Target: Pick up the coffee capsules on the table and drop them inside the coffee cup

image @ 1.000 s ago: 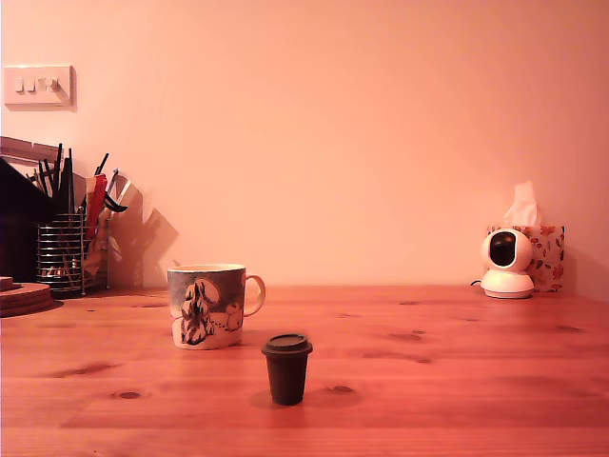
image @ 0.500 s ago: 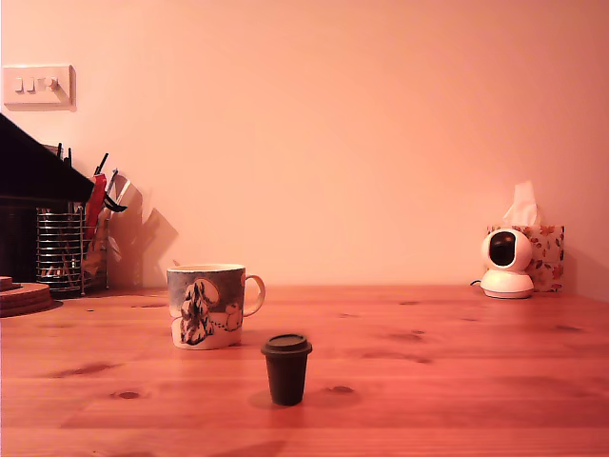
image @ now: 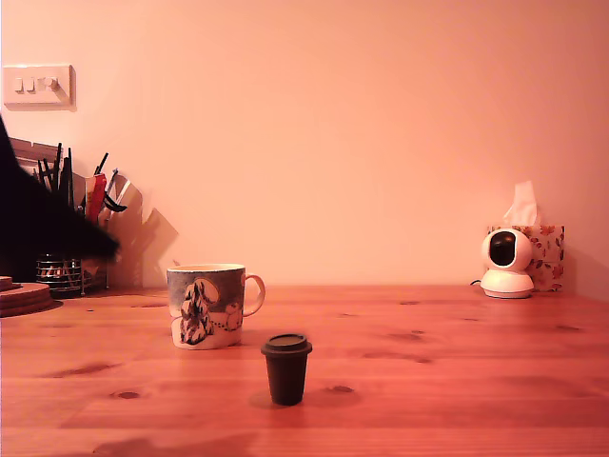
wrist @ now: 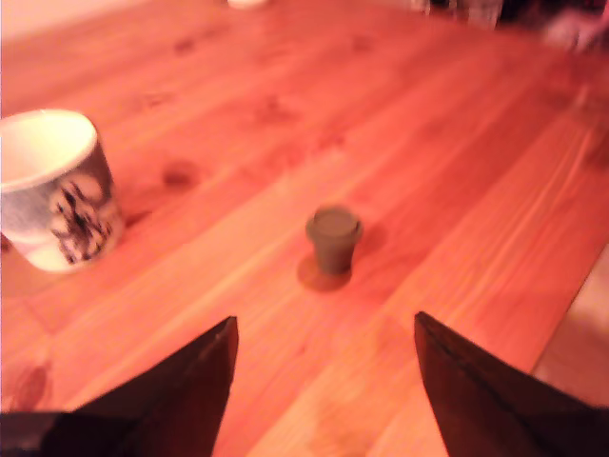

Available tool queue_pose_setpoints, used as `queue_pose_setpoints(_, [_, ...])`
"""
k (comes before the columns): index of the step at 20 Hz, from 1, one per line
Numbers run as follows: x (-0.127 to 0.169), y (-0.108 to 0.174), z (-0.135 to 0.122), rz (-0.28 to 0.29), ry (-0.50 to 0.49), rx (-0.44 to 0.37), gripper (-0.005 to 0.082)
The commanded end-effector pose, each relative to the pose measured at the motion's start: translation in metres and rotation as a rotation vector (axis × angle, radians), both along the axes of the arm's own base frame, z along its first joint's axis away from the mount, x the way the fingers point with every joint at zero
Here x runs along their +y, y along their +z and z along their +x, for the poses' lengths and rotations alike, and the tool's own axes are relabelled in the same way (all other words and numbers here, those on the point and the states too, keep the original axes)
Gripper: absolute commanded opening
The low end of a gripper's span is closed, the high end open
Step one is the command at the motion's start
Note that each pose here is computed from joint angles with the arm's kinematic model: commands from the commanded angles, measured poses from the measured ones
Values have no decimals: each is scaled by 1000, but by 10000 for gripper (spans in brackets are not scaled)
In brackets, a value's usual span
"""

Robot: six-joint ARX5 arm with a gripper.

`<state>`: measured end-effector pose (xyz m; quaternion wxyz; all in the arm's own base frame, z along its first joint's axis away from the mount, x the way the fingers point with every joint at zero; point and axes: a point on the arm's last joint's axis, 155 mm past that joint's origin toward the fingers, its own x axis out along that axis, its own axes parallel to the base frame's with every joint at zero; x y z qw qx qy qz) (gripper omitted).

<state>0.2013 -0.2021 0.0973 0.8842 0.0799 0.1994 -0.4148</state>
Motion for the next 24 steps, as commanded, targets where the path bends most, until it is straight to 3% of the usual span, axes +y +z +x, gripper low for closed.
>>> queue_pose_setpoints(1, [0,-14,-1,25,-11,10,536])
queue_pose_setpoints(11, [-14,-33,9,102,-74,-36,536])
queue_pose_setpoints(15, [-21,-34,11,103,-107,-61,536])
queue_pose_setpoints(19, [-22,-45,8,153,-151,-76,536])
queue_pose_setpoints(24, [-26,-49,10,149,-167,-82,535])
